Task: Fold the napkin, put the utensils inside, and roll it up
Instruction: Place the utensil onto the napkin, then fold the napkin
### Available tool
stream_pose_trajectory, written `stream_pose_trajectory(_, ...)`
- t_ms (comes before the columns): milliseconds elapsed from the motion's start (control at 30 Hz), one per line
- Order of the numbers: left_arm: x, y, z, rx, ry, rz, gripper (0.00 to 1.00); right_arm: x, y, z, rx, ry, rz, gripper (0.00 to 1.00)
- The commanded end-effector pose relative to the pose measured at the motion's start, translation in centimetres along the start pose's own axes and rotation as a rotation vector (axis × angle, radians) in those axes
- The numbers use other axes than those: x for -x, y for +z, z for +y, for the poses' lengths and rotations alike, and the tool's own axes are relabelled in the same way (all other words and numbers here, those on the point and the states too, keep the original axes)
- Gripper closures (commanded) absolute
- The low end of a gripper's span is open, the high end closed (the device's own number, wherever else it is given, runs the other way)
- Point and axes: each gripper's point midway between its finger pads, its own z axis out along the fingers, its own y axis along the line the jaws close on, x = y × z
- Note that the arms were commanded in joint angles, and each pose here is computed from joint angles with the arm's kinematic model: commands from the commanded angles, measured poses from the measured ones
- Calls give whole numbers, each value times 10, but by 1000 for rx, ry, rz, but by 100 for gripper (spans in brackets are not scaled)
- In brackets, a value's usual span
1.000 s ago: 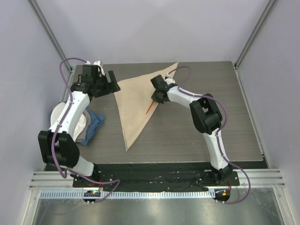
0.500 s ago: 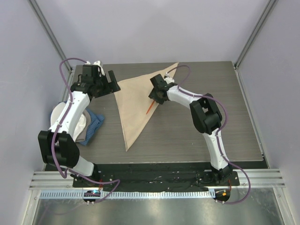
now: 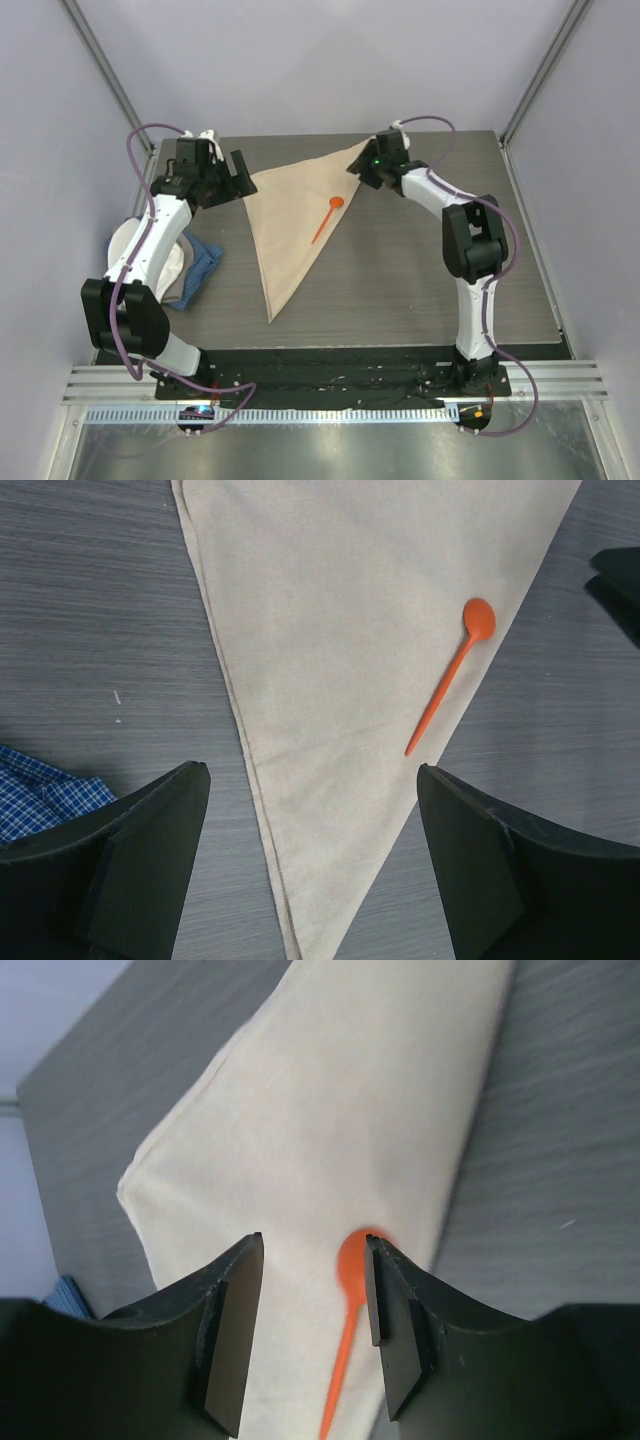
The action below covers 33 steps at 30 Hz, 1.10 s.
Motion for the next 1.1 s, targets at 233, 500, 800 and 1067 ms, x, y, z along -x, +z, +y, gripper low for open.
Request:
stream_pose_trajectory(233,6,-1,-2,-2,20,-28,10,73,37,-60,132,40,-59,48)
stream_pose_trajectory(500,4,3,1,8,22,-18,10,73,82,-82,135,96,-35,50)
stream_pose_trajectory(800,2,6,1,5,22,-9,10,58,114,-102,79,158,21,57)
stream_pose_trajectory(1067,3,5,-1,-4,22,-6,10,50,120,-111,55,163,35,61)
